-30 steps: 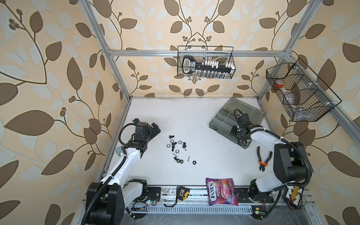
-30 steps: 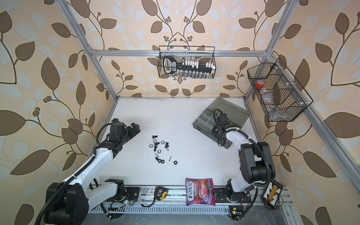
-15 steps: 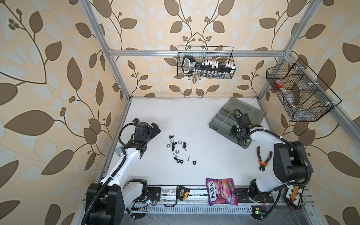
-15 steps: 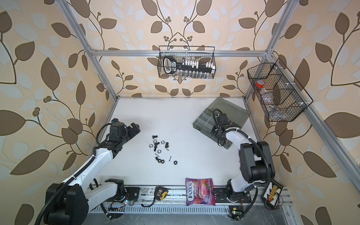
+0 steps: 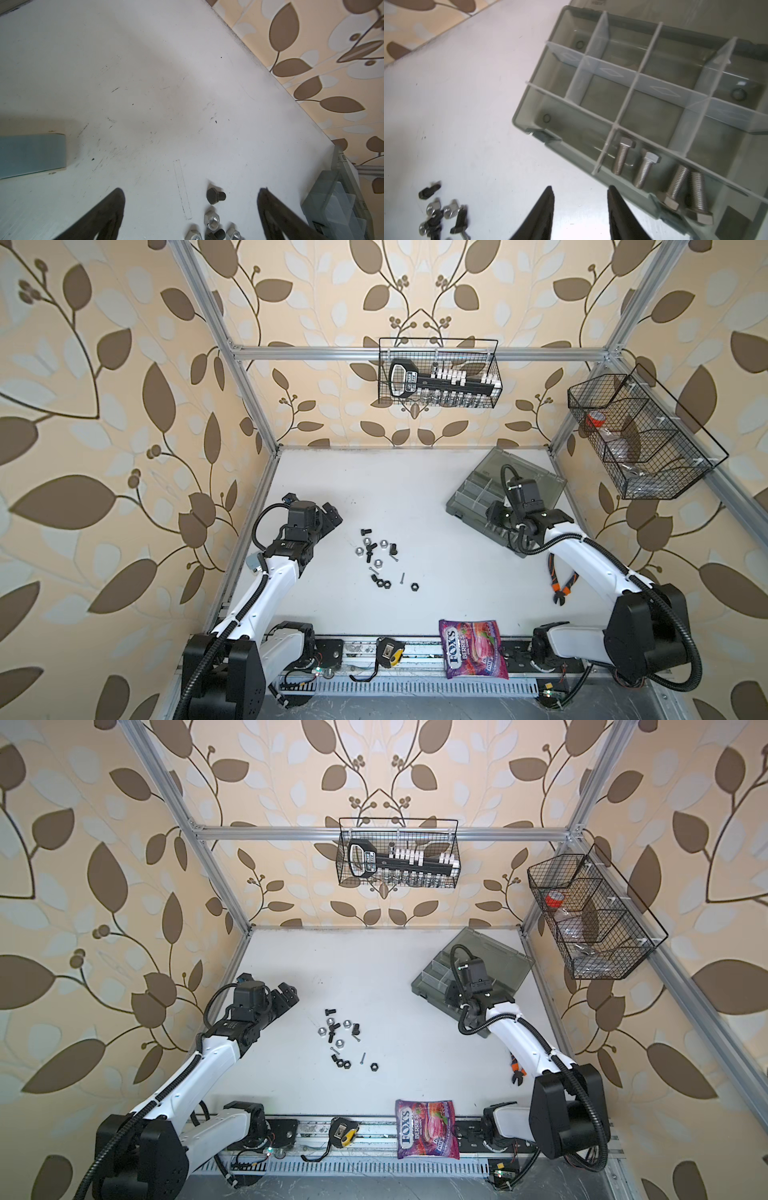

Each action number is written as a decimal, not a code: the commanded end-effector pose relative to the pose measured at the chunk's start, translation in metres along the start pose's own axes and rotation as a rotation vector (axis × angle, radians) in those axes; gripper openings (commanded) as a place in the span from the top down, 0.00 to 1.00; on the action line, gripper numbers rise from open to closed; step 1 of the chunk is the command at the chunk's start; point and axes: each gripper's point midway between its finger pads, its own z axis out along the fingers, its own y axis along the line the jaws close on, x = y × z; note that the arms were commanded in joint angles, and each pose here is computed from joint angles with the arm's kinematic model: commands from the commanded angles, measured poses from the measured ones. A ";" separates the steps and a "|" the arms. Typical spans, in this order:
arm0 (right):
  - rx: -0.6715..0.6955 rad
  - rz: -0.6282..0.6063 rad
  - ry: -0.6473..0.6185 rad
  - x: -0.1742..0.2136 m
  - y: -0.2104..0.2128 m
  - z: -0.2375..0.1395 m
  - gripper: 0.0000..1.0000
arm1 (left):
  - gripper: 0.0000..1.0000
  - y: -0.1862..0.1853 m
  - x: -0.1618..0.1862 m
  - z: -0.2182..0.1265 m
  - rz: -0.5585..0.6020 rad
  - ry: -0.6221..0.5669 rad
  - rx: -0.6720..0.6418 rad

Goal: Sort the screws and nuts into containers
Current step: 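Open the right gripper and lift it away from the box, then move the right gripper over a black hex nut and close on it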

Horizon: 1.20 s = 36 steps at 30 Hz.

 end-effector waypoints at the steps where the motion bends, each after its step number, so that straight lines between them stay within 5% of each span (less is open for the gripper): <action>1: -0.009 -0.099 0.023 0.016 0.024 -0.010 0.56 | 0.01 -0.017 -0.016 -0.012 -0.023 -0.036 0.048; 17: -0.154 -0.480 0.247 0.137 0.153 0.004 0.54 | 0.01 -0.010 -0.008 -0.011 -0.069 -0.001 0.009; 24: -0.169 -0.648 0.397 0.196 0.162 -0.002 0.53 | 0.01 -0.008 -0.010 -0.012 -0.064 -0.008 -0.001; 36: -0.136 -0.763 0.535 0.253 0.160 0.001 0.49 | 0.01 -0.008 -0.008 -0.010 -0.064 -0.004 0.006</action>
